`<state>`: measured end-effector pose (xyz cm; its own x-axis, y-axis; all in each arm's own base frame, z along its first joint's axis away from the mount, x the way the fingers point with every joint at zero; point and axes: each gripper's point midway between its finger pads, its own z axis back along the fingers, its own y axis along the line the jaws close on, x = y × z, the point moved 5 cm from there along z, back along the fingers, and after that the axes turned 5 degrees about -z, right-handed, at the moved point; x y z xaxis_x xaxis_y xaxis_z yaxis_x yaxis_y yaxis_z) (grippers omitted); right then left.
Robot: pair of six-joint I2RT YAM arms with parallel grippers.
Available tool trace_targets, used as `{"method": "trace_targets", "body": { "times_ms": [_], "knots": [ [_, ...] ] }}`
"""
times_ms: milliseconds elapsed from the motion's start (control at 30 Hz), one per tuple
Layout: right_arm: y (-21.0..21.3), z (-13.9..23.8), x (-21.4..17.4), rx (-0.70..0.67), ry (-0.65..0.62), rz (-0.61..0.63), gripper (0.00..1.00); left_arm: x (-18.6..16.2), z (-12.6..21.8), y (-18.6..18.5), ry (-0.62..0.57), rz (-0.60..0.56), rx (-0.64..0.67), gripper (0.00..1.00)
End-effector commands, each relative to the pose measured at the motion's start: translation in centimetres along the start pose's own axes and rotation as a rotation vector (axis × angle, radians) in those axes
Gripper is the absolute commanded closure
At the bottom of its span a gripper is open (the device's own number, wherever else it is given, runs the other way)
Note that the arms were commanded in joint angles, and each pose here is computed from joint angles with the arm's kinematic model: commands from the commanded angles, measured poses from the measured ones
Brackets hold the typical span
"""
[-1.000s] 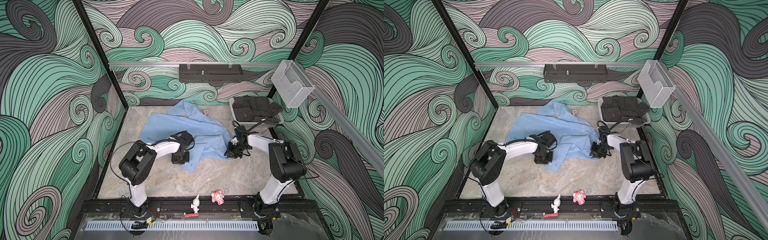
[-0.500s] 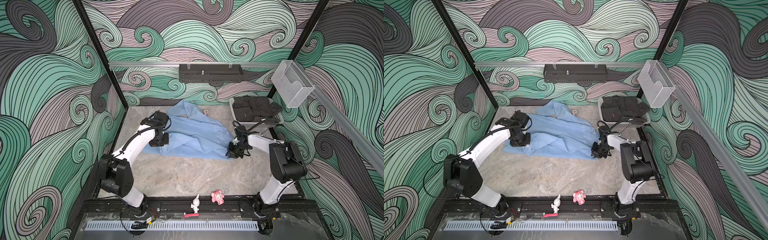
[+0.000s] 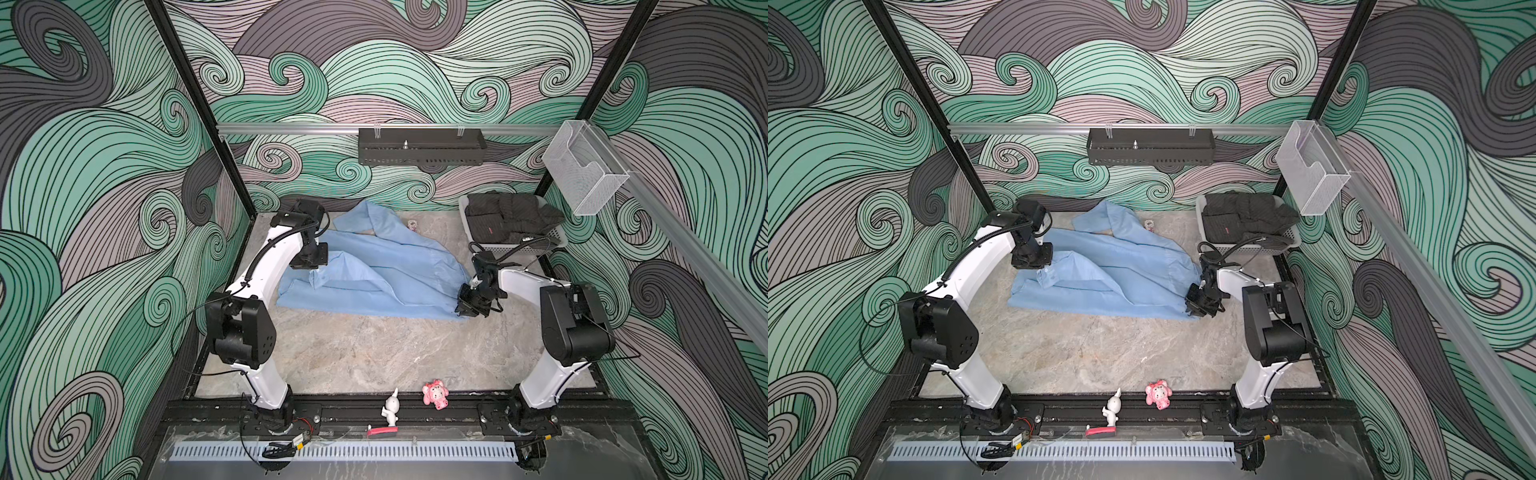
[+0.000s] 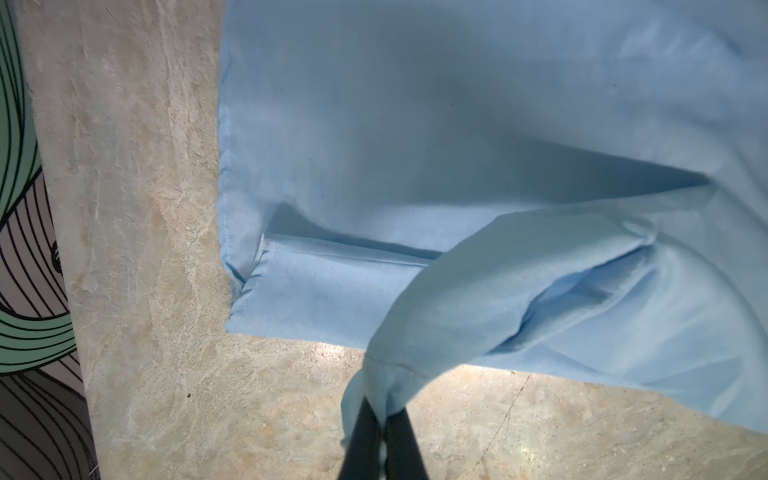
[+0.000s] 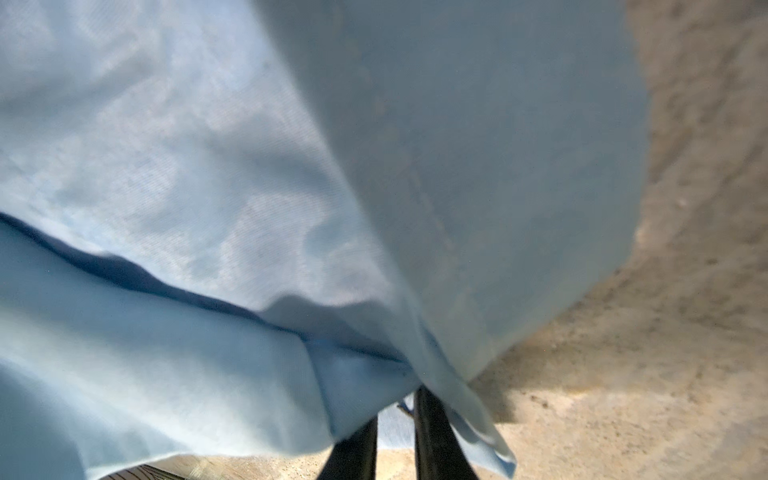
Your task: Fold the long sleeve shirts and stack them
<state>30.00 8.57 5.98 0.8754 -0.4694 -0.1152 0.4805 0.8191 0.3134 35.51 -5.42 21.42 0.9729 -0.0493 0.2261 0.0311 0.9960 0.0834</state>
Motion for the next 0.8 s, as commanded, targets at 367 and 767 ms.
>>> {"method": "trace_targets", "body": {
  "times_ms": [367, 767],
  "knots": [
    [-3.4, -0.7, 0.2, -0.144, -0.003, -0.076, 0.91, -1.4, -3.5, 3.6, 0.267, -0.12, 0.321, 1.0],
    [-3.6, -0.8, 0.3, -0.149, 0.0, -0.078, 0.95, -0.1, -6.4, 3.1, 0.368, -0.159, 0.345, 1.0]
  ]
}}
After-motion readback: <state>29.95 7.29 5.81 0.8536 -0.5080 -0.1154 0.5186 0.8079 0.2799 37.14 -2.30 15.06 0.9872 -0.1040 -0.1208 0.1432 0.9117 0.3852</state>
